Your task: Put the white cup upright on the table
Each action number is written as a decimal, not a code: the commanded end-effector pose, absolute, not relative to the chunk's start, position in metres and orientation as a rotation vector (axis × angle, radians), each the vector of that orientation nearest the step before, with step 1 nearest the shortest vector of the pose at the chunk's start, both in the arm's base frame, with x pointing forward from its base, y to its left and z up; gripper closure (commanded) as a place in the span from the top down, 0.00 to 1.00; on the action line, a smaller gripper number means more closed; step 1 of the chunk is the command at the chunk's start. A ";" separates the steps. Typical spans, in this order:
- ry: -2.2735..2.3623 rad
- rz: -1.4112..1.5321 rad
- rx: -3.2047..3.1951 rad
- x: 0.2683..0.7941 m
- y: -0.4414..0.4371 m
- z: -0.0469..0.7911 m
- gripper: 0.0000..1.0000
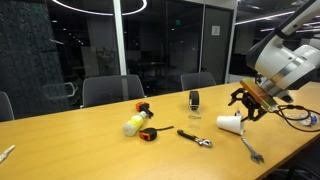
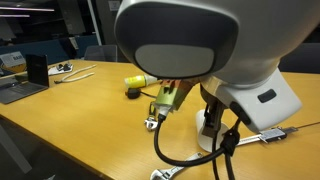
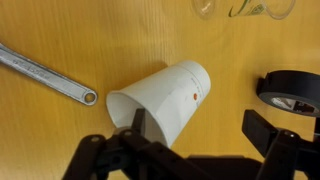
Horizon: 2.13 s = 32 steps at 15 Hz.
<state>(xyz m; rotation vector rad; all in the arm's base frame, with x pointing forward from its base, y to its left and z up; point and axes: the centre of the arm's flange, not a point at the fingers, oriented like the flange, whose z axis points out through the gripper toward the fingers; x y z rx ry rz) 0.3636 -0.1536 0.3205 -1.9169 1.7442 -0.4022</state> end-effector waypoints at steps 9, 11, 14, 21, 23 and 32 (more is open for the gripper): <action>1.716 -0.455 -1.929 0.372 -0.169 0.298 1.00; 1.700 -0.444 -1.959 0.378 -0.169 0.297 1.00; 1.685 -0.435 -1.999 0.388 -0.169 0.295 1.00; 1.664 -0.444 -2.097 0.403 -0.170 0.295 0.49; 1.645 -0.437 -2.133 0.406 -0.170 0.294 0.34; 1.337 -0.024 -2.534 0.442 -0.153 0.317 0.14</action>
